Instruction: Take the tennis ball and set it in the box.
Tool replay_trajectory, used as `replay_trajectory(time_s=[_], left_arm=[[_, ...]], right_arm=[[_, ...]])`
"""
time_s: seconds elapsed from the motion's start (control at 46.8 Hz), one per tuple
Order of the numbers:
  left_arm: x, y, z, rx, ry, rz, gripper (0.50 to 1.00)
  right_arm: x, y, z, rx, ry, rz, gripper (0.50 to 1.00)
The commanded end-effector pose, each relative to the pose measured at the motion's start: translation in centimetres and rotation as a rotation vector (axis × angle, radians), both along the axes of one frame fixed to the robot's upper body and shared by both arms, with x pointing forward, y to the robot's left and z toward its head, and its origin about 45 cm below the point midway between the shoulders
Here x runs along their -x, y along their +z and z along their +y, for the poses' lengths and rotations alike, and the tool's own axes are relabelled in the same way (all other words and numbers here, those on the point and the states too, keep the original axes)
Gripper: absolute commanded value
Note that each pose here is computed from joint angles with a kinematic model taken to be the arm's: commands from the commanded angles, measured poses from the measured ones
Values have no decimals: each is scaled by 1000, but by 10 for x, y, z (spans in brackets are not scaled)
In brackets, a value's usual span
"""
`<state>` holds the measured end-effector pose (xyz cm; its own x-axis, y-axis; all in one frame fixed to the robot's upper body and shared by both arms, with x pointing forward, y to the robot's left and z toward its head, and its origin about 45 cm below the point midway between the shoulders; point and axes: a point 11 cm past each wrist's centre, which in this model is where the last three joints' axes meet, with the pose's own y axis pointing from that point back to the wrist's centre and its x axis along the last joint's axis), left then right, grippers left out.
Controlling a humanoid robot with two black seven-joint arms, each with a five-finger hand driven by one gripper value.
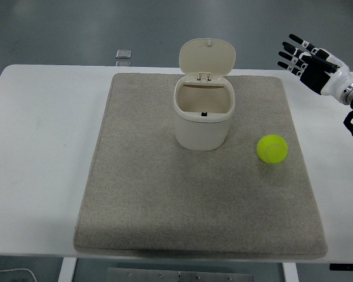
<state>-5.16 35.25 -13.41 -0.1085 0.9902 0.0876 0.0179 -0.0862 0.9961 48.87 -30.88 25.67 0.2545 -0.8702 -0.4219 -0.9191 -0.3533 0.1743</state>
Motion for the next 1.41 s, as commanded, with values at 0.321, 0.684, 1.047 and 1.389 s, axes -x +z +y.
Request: replay_trajectory(time_s=[0.321, 0.684, 1.047, 1.389], left_arm=[[-5, -1, -2, 7, -4, -9, 992], [-6, -1, -2, 6, -2, -10, 992], [-6, -1, -2, 6, -2, -10, 992], [-6, -1, -2, 6, -2, -10, 992]], right_arm=[[0, -1, 0, 11, -2, 1, 932], [0, -1, -2, 14, -5, -7, 932], [-1, 3, -8, 11, -33, -34, 930], [-1, 3, -23, 43, -54, -36, 926]])
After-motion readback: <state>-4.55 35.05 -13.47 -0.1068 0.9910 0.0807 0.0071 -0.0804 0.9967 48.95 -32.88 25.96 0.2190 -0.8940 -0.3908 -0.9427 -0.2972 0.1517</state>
